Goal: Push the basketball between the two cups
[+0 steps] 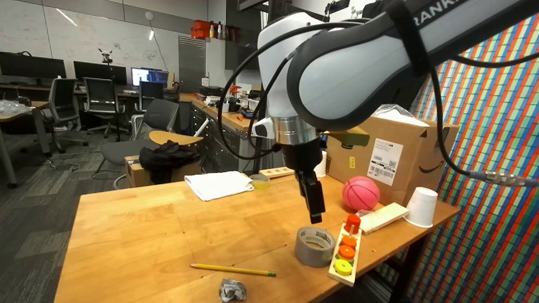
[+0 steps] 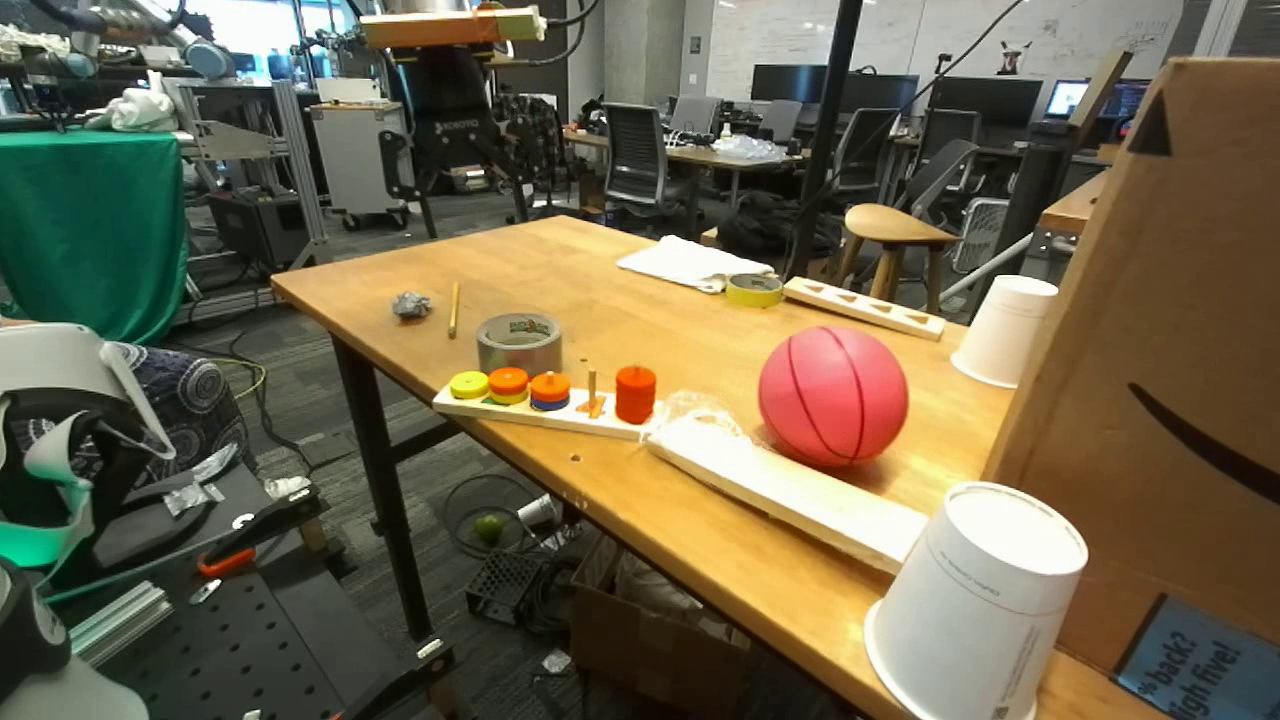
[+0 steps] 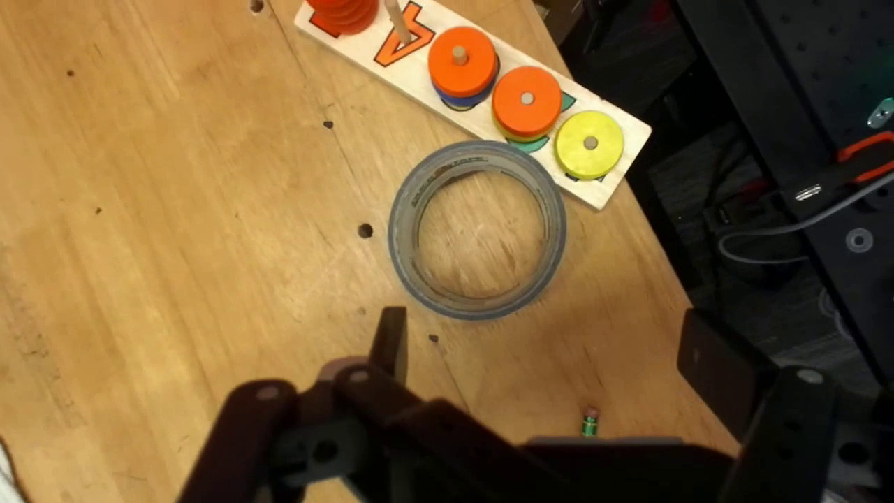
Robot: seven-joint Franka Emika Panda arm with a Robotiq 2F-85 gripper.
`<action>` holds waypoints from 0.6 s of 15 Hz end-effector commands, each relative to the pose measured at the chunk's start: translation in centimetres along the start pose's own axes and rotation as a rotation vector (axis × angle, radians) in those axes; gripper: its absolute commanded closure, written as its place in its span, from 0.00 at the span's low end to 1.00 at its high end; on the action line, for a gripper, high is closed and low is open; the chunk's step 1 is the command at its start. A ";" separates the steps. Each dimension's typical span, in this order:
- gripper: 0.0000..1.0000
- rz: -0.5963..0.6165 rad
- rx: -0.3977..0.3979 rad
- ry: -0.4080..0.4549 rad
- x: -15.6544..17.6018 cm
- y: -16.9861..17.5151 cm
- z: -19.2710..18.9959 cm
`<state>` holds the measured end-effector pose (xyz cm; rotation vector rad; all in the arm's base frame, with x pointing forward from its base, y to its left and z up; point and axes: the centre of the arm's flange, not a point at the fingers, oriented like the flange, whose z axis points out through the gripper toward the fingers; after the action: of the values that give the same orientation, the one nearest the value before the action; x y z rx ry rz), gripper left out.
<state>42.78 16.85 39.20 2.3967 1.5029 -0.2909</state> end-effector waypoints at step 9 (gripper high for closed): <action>0.00 0.032 -0.011 0.066 -1.7 1.7 1.6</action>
<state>42.75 15.27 37.62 2.4295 1.4825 -0.2758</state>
